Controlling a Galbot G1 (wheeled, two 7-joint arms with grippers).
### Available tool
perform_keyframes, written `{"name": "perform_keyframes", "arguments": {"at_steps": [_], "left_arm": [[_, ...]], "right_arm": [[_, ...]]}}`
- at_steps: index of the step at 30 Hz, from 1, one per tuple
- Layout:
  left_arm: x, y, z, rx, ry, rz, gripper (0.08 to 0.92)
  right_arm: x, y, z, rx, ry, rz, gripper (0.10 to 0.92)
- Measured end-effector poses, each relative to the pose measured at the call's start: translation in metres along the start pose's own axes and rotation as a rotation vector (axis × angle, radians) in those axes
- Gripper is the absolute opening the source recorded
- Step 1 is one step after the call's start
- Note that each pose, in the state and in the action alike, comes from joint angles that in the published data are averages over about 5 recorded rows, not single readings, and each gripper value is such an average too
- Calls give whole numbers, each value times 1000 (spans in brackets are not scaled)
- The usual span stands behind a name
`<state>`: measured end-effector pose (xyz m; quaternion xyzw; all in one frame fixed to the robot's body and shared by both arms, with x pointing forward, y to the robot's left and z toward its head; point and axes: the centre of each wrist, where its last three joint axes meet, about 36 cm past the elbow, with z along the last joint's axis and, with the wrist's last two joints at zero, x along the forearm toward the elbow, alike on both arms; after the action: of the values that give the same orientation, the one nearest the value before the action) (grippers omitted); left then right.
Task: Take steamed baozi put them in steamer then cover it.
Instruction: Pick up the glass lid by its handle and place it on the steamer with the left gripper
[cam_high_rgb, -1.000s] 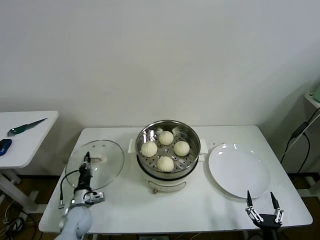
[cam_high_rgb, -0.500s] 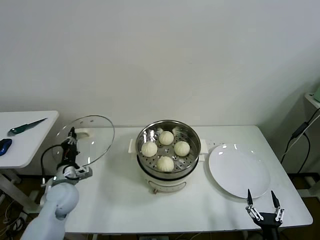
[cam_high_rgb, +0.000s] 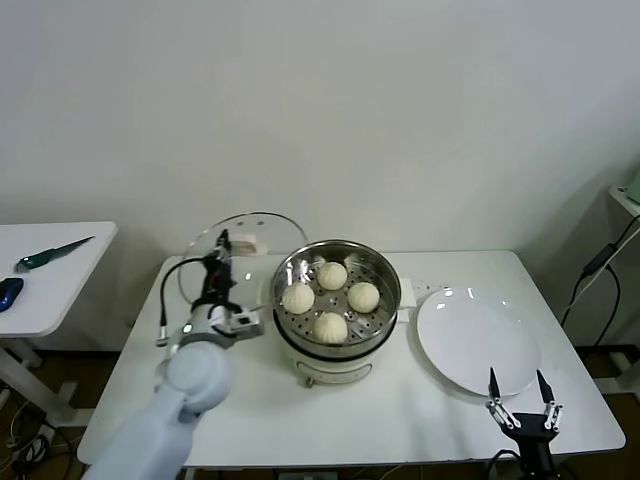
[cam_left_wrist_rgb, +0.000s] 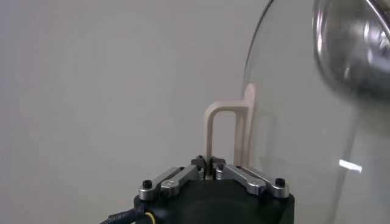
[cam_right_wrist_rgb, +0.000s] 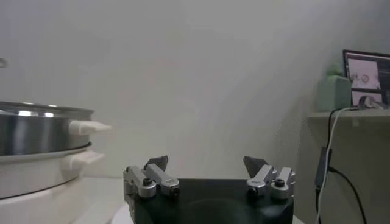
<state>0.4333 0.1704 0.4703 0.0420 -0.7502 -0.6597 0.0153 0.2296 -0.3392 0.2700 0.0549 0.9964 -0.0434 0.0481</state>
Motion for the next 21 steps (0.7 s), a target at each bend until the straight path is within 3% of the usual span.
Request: {"name": "perform_keyframes", "arguments": {"at_steps": [6,12,21], "left_arm": [[15,-6,-67,6,-39,23,152],[28,-15,-124,16,-48,26,152],[37,-39,-167,-10,-29,41,152]], "right_arm": [[-7,-2,4,2,-9,1,823],[-12,-2,7,1,-13,-1,823],[-8,-5,13,-3,-6,6,823]]}}
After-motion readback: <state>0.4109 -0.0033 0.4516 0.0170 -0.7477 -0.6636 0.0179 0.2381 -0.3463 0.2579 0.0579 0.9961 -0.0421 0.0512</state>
